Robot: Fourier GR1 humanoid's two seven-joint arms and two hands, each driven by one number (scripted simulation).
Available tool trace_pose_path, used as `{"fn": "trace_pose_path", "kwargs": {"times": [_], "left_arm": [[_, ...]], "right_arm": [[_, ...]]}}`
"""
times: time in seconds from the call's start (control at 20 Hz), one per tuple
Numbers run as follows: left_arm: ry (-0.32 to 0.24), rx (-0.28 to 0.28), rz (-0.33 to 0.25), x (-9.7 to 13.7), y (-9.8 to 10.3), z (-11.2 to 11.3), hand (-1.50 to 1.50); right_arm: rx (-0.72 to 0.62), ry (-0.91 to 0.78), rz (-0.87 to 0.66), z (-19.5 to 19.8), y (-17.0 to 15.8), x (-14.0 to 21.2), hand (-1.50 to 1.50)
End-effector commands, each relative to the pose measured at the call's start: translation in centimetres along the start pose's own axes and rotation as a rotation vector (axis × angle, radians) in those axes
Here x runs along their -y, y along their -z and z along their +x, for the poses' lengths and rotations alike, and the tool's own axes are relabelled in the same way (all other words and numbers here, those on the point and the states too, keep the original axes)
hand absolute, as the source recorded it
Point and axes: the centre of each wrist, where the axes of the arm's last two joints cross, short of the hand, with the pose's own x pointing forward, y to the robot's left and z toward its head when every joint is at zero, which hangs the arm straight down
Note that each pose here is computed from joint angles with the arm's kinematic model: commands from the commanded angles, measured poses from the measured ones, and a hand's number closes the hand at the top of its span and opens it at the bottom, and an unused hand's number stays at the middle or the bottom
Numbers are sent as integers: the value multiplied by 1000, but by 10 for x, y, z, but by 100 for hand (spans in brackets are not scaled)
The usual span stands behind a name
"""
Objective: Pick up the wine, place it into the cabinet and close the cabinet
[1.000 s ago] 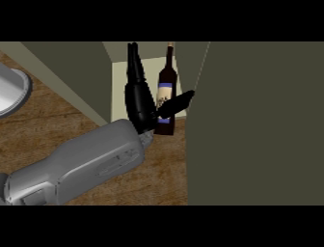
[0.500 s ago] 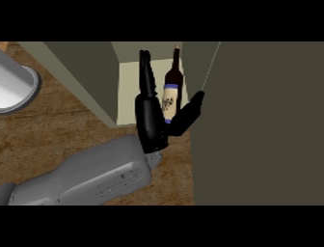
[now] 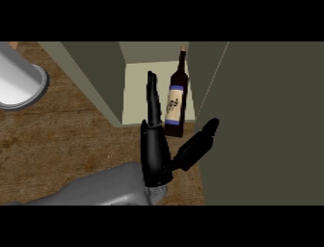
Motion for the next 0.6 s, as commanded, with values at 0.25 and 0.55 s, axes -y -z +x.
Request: {"fn": "trace_pose_path", "kwargs": {"times": [0.25, 0.55], "left_arm": [[-187, -17, -103, -25, -46, 34, -150], [-217, -12, -136, -46, -86, 31, -150]], "right_arm": [[-16, -52, -42, 2, -3, 4, -150], [-16, -71, -40, 10, -9, 4, -150]]}}
